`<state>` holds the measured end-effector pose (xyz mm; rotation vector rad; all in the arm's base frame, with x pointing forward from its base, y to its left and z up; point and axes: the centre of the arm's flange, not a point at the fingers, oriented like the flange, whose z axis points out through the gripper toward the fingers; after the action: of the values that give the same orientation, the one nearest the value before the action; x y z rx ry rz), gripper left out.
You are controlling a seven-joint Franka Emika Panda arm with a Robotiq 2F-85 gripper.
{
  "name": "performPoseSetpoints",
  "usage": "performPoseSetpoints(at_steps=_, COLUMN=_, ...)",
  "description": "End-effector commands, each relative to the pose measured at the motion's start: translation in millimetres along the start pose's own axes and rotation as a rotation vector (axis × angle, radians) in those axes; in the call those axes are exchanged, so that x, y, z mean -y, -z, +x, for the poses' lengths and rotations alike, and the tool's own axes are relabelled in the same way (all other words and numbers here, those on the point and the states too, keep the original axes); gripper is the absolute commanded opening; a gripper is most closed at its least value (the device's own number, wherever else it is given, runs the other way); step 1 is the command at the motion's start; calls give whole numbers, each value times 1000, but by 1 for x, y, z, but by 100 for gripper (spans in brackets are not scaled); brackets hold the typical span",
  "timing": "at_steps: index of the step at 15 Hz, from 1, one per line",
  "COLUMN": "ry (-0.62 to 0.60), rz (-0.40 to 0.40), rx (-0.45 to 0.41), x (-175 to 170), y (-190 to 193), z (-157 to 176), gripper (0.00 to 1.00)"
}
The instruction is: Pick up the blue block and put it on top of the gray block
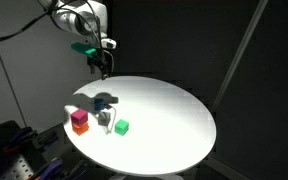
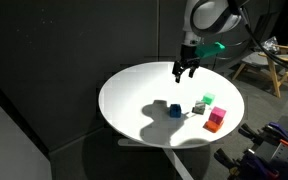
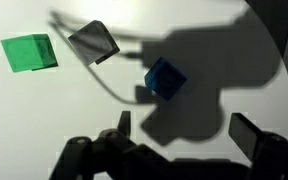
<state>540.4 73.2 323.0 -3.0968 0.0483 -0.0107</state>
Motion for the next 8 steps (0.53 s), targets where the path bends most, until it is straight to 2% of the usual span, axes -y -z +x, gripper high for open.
performPoseSetpoints(at_steps=1, ry=-55, rz=-18, rx=24, x=1, y=-8, z=23, gripper=100)
performPoseSetpoints(at_steps=8, ry=-171, rz=-46, rx=70, x=6, y=-47, z=42, gripper=100)
